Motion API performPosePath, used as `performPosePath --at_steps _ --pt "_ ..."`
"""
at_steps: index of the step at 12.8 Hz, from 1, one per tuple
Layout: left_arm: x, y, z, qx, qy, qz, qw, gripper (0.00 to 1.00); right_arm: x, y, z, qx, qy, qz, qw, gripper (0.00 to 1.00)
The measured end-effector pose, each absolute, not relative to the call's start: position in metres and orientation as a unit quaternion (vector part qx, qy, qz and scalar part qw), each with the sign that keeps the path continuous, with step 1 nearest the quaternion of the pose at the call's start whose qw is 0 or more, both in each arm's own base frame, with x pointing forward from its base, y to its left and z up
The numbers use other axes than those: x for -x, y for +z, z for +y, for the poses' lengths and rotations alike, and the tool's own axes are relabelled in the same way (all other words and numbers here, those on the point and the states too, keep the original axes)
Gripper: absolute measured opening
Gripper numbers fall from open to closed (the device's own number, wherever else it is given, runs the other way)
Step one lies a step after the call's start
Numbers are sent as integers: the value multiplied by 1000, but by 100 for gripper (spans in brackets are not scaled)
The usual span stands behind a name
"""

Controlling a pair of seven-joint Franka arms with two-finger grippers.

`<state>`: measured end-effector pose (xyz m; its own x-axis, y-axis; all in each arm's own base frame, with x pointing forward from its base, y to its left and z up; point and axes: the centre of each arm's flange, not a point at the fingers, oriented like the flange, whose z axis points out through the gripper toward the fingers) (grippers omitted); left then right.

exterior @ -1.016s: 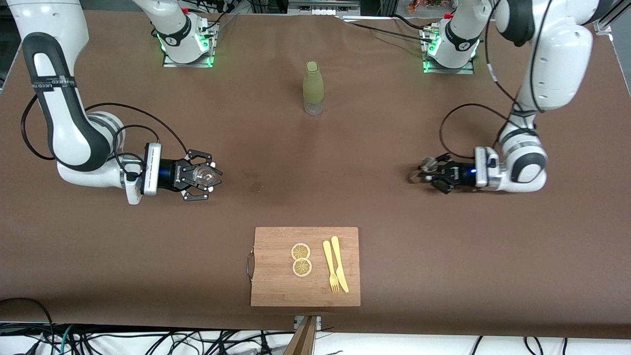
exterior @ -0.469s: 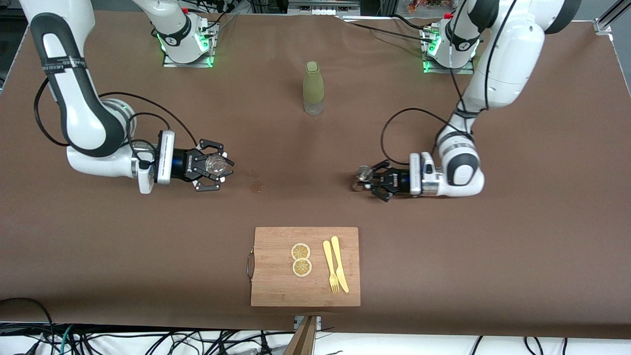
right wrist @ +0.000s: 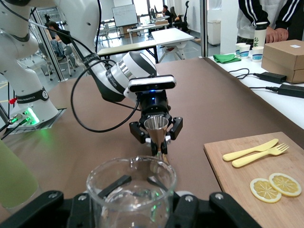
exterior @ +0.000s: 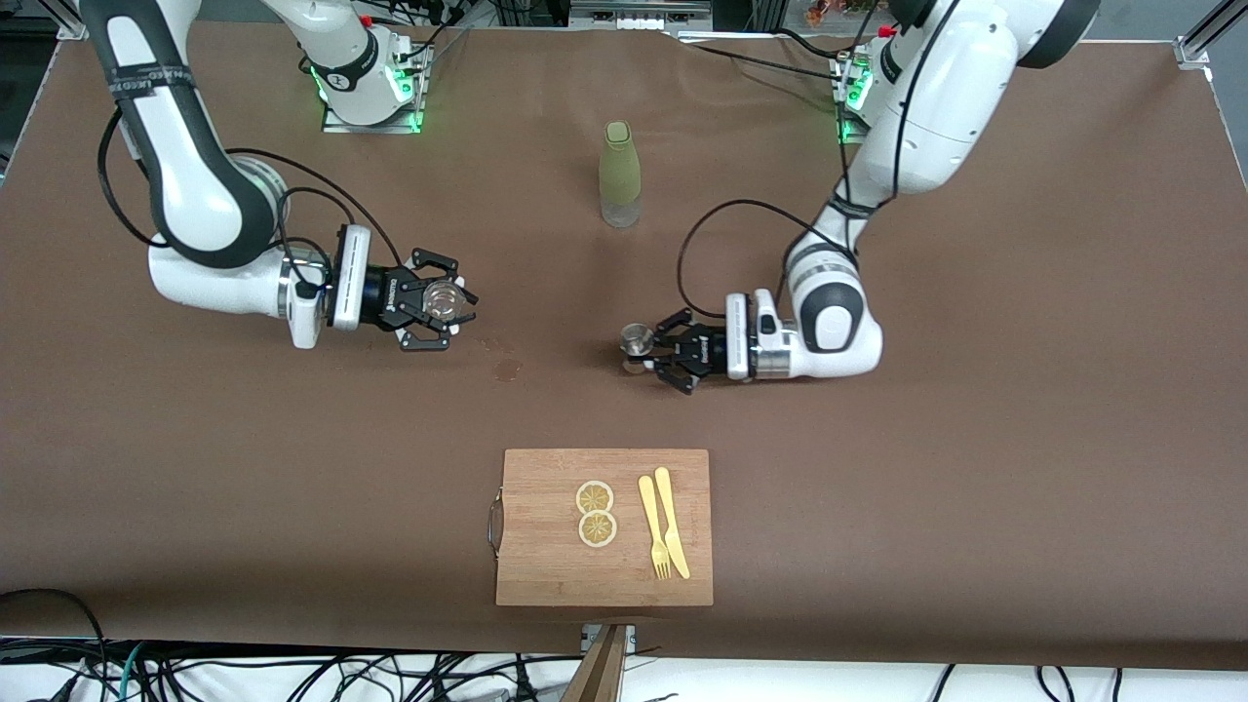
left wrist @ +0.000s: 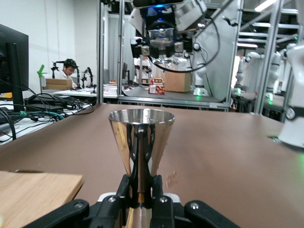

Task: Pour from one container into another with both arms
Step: 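Lift the glass with the right gripper while the left gripper brings the jigger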

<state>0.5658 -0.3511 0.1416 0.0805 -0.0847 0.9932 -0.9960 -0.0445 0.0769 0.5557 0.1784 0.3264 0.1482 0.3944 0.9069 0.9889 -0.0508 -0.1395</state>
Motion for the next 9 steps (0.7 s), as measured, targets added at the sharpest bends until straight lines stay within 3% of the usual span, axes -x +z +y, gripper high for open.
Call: performPosePath --at_steps 4,9 --pt "-538 131 -418 -550 473 -462 510 21 -549 331 202 637 -355 -559 395 25" --pt "-535 119 -445 -560 477 -452 505 21 -541 333 230 648 -349 -565 373 25"
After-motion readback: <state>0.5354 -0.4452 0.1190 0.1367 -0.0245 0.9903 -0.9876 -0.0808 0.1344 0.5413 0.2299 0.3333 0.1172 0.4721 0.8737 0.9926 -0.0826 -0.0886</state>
